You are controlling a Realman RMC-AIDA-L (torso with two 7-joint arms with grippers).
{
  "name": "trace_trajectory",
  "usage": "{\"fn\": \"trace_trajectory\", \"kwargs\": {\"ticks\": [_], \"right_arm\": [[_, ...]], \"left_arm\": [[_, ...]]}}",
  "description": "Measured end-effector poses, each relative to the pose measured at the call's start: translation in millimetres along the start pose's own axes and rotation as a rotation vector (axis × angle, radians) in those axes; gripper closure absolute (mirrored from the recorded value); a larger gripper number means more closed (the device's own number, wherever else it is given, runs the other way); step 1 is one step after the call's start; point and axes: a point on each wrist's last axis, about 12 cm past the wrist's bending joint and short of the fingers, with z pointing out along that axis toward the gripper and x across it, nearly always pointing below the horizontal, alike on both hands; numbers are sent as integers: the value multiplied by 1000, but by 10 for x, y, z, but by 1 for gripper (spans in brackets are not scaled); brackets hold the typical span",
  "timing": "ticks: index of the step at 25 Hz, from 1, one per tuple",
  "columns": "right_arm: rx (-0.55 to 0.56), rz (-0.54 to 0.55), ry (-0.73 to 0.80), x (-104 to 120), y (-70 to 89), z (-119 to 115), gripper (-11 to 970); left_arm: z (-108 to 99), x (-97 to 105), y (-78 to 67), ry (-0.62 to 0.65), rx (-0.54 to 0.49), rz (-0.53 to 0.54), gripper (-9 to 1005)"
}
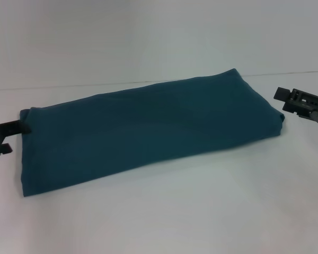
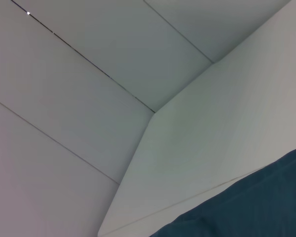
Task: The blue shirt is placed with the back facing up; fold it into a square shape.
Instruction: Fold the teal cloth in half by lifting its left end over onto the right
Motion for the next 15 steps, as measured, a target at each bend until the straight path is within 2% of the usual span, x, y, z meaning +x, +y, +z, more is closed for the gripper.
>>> {"fn": "trace_trajectory", "kwargs": {"ticks": [3,9,15], "right_arm": [[1,-3,-1,0,-2,-4,83],[4,-9,0,-8,-2,-12,85],[9,-9,-2,-8,-9,-11,86]], "left_arm": [[55,71,7,-36,17,-49,164],[125,109,86,-43,-6,-60,163],[82,125,98,-78,59,-104,166]]}}
